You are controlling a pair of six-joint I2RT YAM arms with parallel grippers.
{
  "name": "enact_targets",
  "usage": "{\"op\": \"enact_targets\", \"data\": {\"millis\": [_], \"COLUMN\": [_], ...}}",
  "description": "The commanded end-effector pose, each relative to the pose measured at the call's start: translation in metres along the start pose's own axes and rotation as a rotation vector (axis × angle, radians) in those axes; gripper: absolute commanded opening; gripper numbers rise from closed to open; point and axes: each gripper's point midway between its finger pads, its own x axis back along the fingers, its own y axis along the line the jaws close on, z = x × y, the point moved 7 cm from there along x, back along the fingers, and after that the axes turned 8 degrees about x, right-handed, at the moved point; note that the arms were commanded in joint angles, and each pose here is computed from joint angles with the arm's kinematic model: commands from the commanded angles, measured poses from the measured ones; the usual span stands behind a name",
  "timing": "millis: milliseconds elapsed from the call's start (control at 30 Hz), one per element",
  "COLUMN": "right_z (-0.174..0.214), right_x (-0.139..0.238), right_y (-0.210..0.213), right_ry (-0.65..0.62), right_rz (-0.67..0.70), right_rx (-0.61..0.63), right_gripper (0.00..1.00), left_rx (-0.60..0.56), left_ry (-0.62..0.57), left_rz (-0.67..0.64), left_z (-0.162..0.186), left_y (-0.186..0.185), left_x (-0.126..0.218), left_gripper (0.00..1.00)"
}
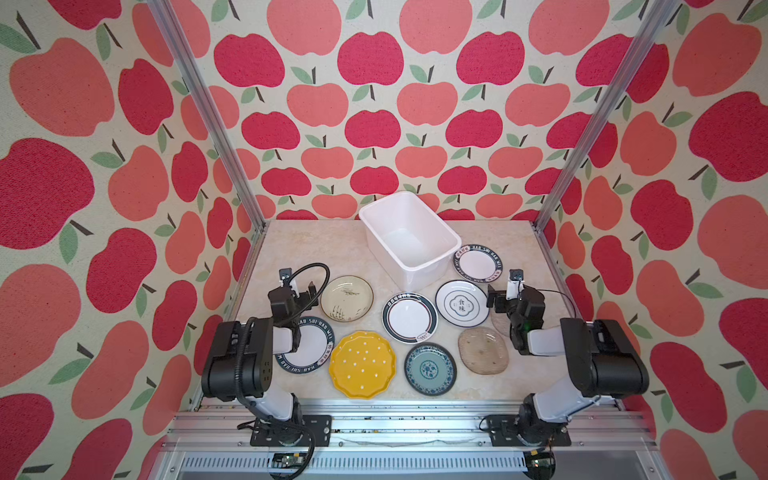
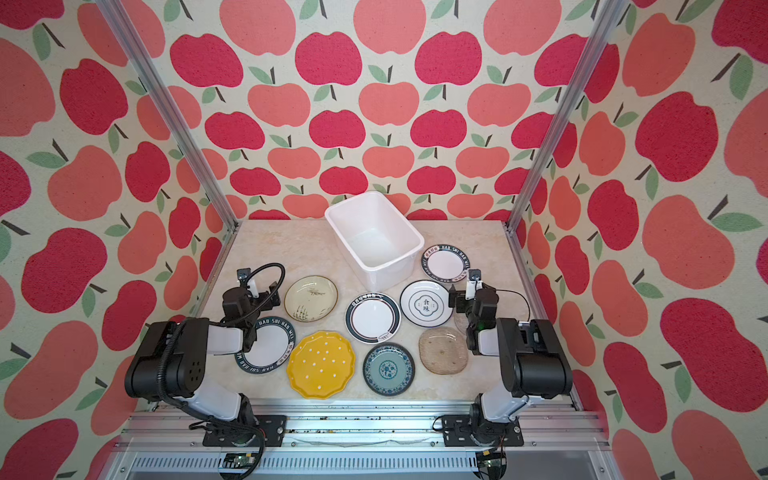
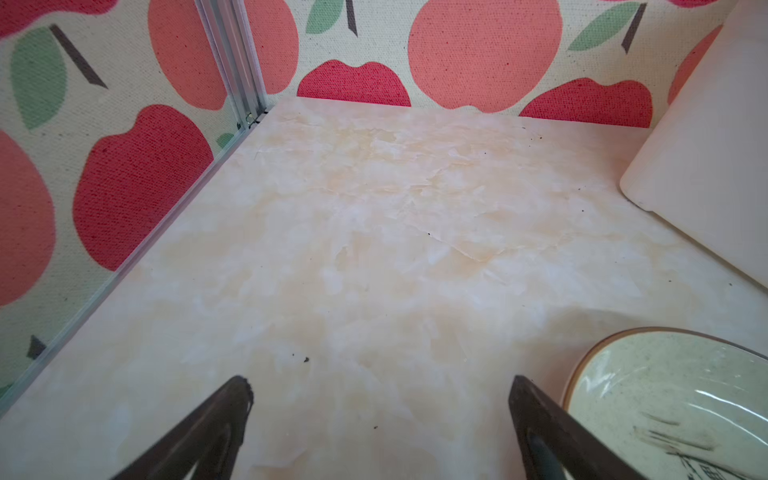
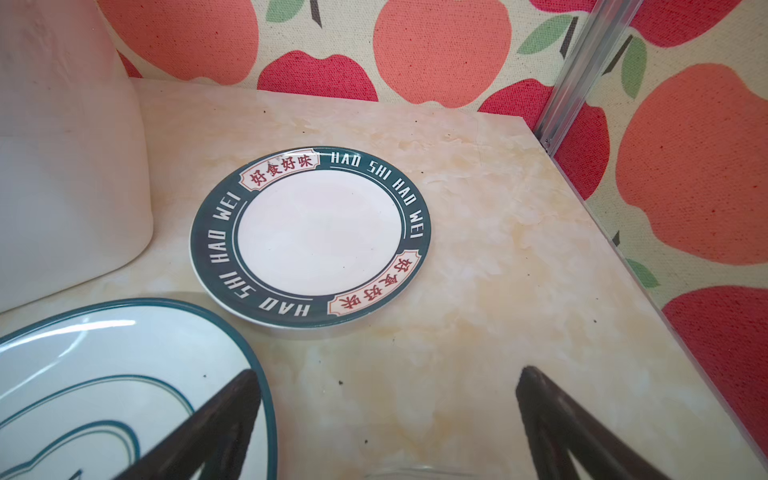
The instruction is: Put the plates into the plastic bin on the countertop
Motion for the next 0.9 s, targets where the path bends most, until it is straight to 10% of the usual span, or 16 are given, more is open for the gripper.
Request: {"op": "enact_targets", "data": {"millis": [0,867], "right_z": [-0.0042,-0.0046], "right_x": [-0.0004,-0.0006], "right_y": [0.0000,-0.0005], "right_ry": [-0.016,-0.018], "right_rz": [0.004,0.004], "right_rx": [0.007,0.006], "right_gripper": [0.99,0.99], "left_rx": [-0.014,-0.005], "left_ry": [-0.001,0.005], "left_rz": [-0.009,0.002], "left_z": [0.0041,0.0038], "left_y": [0.0013,0.0024], "left_x": [0.0001,-0.0005], "left_gripper": [0.99,0.99]}}
